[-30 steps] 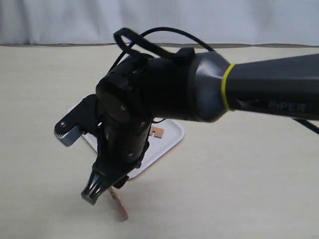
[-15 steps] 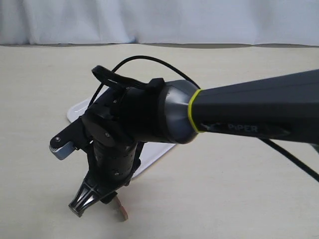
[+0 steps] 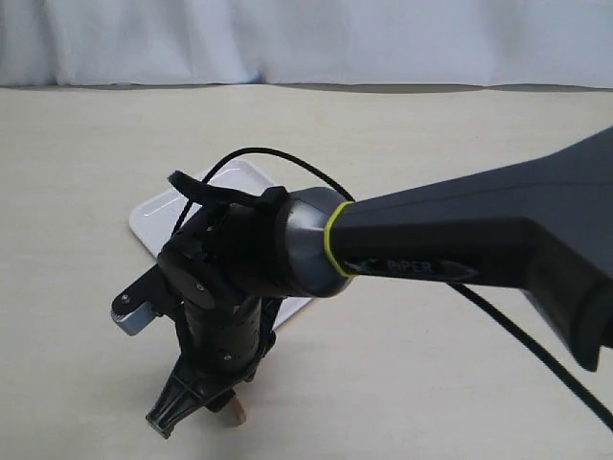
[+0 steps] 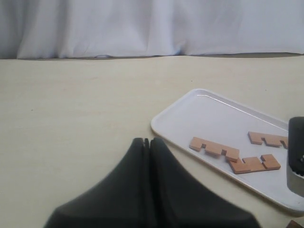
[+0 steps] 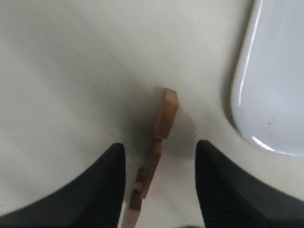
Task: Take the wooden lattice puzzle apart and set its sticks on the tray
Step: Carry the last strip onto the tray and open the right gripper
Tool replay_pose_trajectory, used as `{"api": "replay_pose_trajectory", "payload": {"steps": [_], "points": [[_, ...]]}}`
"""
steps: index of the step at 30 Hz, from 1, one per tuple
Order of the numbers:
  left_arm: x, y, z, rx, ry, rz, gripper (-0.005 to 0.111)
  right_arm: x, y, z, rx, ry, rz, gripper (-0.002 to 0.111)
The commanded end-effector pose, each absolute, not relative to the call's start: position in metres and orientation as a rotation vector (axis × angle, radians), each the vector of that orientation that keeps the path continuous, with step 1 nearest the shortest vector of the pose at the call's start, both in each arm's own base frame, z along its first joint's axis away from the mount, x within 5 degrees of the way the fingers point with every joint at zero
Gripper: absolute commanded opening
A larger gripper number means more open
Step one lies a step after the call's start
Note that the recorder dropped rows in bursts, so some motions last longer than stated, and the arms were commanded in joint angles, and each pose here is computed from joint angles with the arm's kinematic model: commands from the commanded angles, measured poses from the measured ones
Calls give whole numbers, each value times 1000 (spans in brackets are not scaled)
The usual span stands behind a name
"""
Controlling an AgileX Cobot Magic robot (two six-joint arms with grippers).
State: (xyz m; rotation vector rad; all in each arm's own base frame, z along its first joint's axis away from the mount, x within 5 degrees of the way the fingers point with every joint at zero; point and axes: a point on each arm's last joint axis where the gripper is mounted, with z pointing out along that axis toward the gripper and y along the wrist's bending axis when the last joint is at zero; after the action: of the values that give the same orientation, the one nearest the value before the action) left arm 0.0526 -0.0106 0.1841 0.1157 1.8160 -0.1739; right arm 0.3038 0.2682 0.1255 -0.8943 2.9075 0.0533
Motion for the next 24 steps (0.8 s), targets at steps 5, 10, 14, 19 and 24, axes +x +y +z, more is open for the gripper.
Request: {"api": "replay_pose_trajectory", "payload": {"steps": [5, 10, 14, 19, 24], "points": [[53, -11, 184, 125, 1806, -176, 0, 300, 264, 134, -1058, 2883, 23, 5], [53, -11, 184, 125, 1806, -176, 0, 306, 264, 182, -1109, 2715, 24, 5], [53, -11, 184, 125, 1806, -176, 0, 323, 261, 216, -992, 2489, -80, 5], [53, -11, 184, 125, 1806, -176, 0, 351, 260, 217, -793, 2268, -216, 5], [53, -11, 184, 125, 1803, -176, 0, 374, 256, 188, -694, 2160, -375, 5]]}}
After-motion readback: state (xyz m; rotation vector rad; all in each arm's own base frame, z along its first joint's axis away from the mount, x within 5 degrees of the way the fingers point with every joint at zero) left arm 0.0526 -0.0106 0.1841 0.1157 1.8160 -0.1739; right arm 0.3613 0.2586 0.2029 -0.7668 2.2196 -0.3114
